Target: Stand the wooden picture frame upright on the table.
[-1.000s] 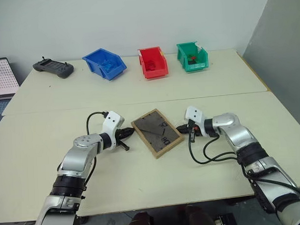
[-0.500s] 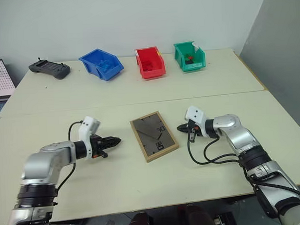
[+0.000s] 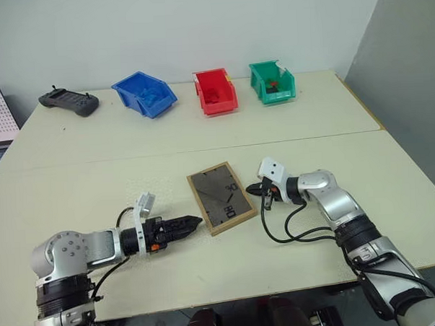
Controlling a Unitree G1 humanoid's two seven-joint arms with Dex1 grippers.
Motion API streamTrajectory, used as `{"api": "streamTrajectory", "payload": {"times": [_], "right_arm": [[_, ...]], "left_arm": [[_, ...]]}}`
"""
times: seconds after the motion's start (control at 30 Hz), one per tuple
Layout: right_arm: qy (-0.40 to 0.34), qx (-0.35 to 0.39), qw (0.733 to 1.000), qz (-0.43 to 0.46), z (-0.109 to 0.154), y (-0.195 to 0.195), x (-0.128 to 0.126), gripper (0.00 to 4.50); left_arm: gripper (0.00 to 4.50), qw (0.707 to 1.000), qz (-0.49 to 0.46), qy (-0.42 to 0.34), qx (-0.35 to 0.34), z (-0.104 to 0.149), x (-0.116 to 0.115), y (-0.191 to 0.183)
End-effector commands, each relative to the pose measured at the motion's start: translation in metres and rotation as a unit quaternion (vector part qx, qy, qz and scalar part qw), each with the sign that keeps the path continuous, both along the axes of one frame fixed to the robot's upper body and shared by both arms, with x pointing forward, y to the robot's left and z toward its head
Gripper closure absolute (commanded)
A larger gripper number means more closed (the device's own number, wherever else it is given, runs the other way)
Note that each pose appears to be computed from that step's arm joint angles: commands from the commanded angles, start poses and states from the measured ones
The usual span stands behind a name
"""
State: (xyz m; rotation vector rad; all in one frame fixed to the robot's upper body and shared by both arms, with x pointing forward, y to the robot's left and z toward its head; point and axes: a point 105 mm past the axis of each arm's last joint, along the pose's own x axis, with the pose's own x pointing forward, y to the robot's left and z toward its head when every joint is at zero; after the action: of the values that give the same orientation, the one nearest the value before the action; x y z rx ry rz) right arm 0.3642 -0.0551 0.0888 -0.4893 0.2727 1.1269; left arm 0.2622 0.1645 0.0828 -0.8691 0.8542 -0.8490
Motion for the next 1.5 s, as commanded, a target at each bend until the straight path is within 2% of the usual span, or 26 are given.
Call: {"api": "streamTrajectory", "payload": {"times": [0.03,0.27,0.4,0.5,0.63,0.77,0.87,0.93,1.0,1.1,1.13,1.17,1.3,1.47,1.5], "right_arm": [[-0.017,0.030,0.999,0.032,0.015,0.024,-0.011,4.50],[-0.010,0.023,0.999,0.027,0.006,0.022,-0.016,4.50],[-0.013,0.016,1.000,0.014,0.003,0.015,-0.014,4.50],[-0.017,0.014,1.000,0.002,0.002,0.010,-0.011,4.50],[-0.023,0.016,0.999,-0.017,0.004,-0.001,-0.008,4.50],[-0.048,0.025,0.997,-0.046,0.023,-0.018,0.004,4.50],[-0.068,0.066,0.993,-0.067,0.058,-0.029,0.016,4.50],[-0.068,0.106,0.990,-0.069,0.083,-0.029,0.019,4.50],[-0.052,0.155,0.985,-0.053,0.108,-0.022,0.018,4.50],[0.010,0.245,0.970,-0.009,0.147,-0.004,0.010,4.09],[0.025,0.261,0.965,0.003,0.155,0.000,0.007,3.75],[0.042,0.273,0.961,0.014,0.160,0.005,0.005,3.61],[0.065,0.266,0.961,0.048,0.163,0.021,0.002,2.64],[0.045,0.234,0.968,0.081,0.158,0.039,0.001,1.50],[0.049,0.238,0.964,0.107,0.160,0.043,-0.007,1.50]], "left_arm": [[0.03,0.999,-0.004,0.043,0.012,-0.027,-0.009,-0.010],[0.03,0.999,0.018,0.030,0.008,-0.034,0.008,-0.018],[0.03,1.000,0.017,0.014,-0.013,-0.025,0.011,-0.017],[0.51,0.999,0.010,0.013,-0.030,-0.016,0.008,-0.015],[1.36,1.000,0.004,0.008,-0.017,-0.017,0.003,-0.015],[2.22,0.999,0.038,-0.008,0.001,-0.017,0.015,-0.015],[2.91,0.998,0.060,-0.031,-0.002,-0.006,0.028,-0.017],[3.12,0.997,0.057,-0.049,-0.018,0.007,0.031,-0.020],[3.12,0.995,0.044,-0.088,-0.030,0.027,0.033,-0.026],[3.14,0.984,0.011,-0.170,-0.053,0.066,0.032,-0.039],[3.14,0.981,0.004,-0.185,-0.055,0.074,0.030,-0.041],[3.14,0.977,0.003,-0.203,-0.059,0.082,0.031,-0.043],[3.14,0.961,0.000,-0.269,-0.060,0.110,0.030,-0.046],[3.14,0.953,0.016,-0.299,-0.053,0.123,0.030,-0.042],[3.14,0.953,0.020,-0.299,-0.051,0.122,0.031,-0.041]]}}
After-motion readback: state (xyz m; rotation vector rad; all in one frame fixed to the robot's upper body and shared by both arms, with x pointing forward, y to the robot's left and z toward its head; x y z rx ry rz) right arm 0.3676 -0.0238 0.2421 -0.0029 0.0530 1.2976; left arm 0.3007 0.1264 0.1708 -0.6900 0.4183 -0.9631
